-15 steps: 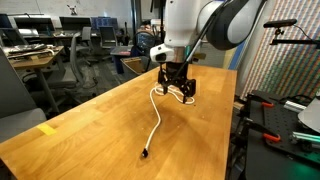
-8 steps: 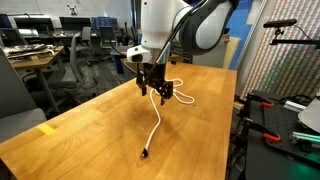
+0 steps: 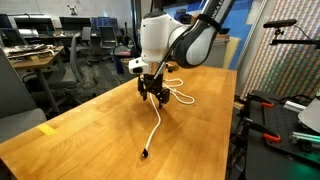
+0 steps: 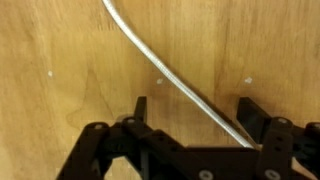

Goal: Use the string from the table and make a knot

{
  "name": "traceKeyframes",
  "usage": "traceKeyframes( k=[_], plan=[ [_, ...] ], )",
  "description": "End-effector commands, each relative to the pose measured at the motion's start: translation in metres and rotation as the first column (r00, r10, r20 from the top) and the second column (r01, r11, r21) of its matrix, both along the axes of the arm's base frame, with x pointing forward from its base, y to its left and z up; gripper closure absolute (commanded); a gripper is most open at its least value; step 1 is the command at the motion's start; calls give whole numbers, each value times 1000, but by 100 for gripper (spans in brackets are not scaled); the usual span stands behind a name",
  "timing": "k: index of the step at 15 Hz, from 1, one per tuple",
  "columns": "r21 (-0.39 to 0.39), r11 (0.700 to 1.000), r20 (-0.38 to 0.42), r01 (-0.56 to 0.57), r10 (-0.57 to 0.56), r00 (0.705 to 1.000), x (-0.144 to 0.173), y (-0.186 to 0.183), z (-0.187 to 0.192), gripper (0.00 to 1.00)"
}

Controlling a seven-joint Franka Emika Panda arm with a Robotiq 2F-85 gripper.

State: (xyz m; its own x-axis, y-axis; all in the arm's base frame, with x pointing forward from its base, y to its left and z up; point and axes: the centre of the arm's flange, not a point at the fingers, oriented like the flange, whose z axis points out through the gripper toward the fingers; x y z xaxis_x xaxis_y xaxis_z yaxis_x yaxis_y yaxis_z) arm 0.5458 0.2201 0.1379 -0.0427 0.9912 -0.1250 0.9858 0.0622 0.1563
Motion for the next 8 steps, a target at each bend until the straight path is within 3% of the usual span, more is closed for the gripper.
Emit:
traceKeyframes(
  k=[1, 8],
  plan=[
    [7, 1000, 42, -12, 12, 999, 20, 0, -12, 39],
    [17, 999, 39, 30, -31, 999, 23, -10, -11, 93]
  ],
)
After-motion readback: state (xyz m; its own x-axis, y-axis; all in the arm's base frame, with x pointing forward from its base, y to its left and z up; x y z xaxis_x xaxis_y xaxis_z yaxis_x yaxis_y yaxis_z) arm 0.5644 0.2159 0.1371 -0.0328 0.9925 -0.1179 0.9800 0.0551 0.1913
